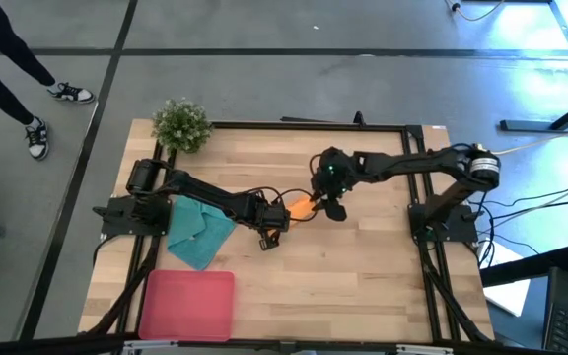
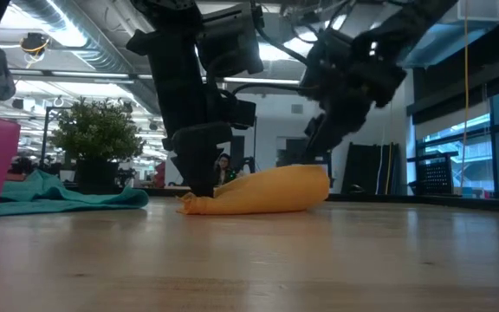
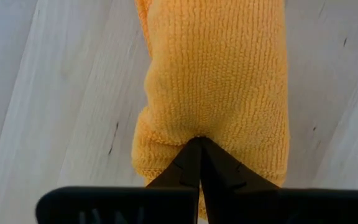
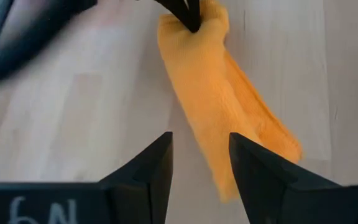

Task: Roll microfiber towels into tight, uniform cylinder then place into a basket
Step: Roll the yellow microfiber cloth

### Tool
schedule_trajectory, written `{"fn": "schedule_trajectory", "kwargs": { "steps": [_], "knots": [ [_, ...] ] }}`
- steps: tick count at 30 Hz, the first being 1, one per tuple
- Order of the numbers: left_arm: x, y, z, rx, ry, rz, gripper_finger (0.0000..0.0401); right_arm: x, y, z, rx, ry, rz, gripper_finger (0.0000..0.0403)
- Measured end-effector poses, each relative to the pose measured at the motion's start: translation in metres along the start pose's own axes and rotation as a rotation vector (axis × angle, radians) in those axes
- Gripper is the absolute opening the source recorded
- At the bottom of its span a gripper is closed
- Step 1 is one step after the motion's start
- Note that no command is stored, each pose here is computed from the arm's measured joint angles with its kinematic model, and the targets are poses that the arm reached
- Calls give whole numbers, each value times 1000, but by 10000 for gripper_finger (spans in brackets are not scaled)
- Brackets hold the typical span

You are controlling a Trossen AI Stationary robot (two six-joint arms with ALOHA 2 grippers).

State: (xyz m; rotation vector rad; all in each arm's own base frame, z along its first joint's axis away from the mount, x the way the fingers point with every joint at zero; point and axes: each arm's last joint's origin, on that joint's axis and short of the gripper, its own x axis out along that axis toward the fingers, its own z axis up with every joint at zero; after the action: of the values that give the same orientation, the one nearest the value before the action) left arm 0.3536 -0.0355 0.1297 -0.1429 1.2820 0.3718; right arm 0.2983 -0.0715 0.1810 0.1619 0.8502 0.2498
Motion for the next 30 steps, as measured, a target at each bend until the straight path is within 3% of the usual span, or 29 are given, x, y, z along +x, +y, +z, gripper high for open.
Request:
{"fn": "schedule_trajectory", "kwargs": {
  "steps": [15,30],
  "knots": [
    [0,0,0,1,2,-6,0,54,-43,-32,-70,6,-66,157],
    [0,0,0,-6,2,-7,0,62,-47,-33,-103,-43,-13,157]
  ]
}}
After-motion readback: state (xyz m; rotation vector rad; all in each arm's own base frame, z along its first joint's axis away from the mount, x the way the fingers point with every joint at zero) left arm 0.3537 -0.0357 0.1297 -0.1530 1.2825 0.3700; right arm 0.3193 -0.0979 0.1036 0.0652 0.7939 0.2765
